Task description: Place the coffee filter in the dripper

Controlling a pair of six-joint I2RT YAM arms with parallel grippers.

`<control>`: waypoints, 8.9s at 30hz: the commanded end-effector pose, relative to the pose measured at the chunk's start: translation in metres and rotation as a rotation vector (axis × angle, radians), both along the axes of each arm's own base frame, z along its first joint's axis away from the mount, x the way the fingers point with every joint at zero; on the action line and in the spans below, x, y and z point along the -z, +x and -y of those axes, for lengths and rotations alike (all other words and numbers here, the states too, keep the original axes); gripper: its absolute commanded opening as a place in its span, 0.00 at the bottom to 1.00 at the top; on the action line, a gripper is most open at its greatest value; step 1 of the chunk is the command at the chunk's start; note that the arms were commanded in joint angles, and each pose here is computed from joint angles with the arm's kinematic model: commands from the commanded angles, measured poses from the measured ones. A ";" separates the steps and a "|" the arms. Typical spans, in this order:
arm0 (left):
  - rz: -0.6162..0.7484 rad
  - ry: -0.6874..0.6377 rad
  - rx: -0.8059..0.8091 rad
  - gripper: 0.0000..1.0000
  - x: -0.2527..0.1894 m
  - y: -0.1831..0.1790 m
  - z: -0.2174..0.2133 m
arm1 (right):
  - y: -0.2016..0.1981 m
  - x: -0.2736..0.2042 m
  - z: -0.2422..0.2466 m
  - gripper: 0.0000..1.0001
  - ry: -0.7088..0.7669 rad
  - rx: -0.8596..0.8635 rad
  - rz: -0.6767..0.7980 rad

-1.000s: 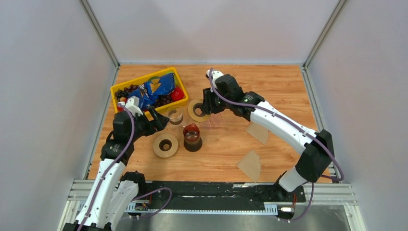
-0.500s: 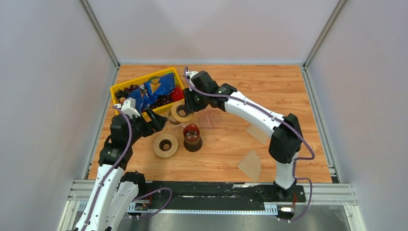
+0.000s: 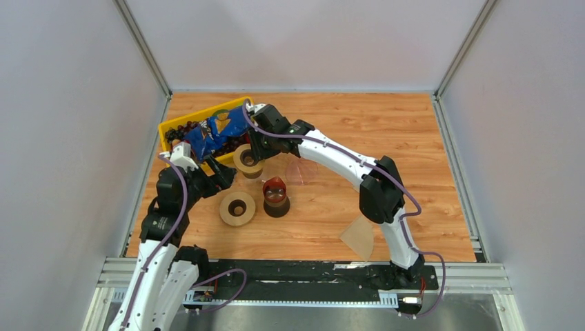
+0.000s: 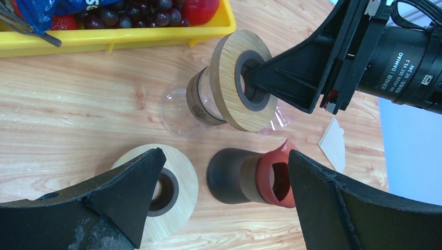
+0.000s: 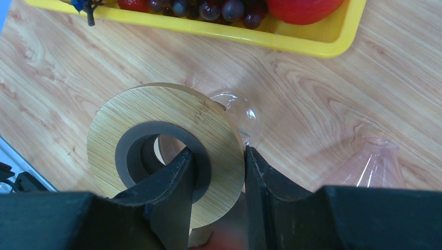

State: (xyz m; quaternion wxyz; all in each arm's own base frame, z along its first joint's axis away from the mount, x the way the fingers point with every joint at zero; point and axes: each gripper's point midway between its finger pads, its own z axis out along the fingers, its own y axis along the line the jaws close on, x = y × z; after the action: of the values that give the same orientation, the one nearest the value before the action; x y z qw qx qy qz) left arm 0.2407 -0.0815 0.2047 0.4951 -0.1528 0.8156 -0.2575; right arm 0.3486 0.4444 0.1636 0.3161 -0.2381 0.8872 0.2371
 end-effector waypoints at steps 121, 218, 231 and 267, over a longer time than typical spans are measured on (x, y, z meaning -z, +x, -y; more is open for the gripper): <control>-0.143 0.136 -0.529 1.00 0.022 0.003 -0.088 | 0.041 -0.034 0.133 0.06 -0.028 -0.518 0.623; 0.128 -0.038 -0.169 1.00 -0.087 0.048 0.000 | -0.009 -0.120 0.001 0.04 0.305 -0.107 0.071; 0.100 -0.023 -0.189 1.00 -0.074 0.048 -0.004 | -0.012 -0.110 0.006 0.04 0.290 -0.112 0.061; -0.063 0.096 -0.073 1.00 -0.021 0.075 0.015 | -0.020 -0.052 0.020 0.04 0.185 -0.103 -0.040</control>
State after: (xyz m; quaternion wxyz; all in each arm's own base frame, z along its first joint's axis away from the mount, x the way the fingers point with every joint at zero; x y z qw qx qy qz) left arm 0.3056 -0.0899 0.2000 0.4564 -0.1857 0.8520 -0.1771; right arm 0.3322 0.4357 0.2264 0.3155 -0.2448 0.8402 0.3670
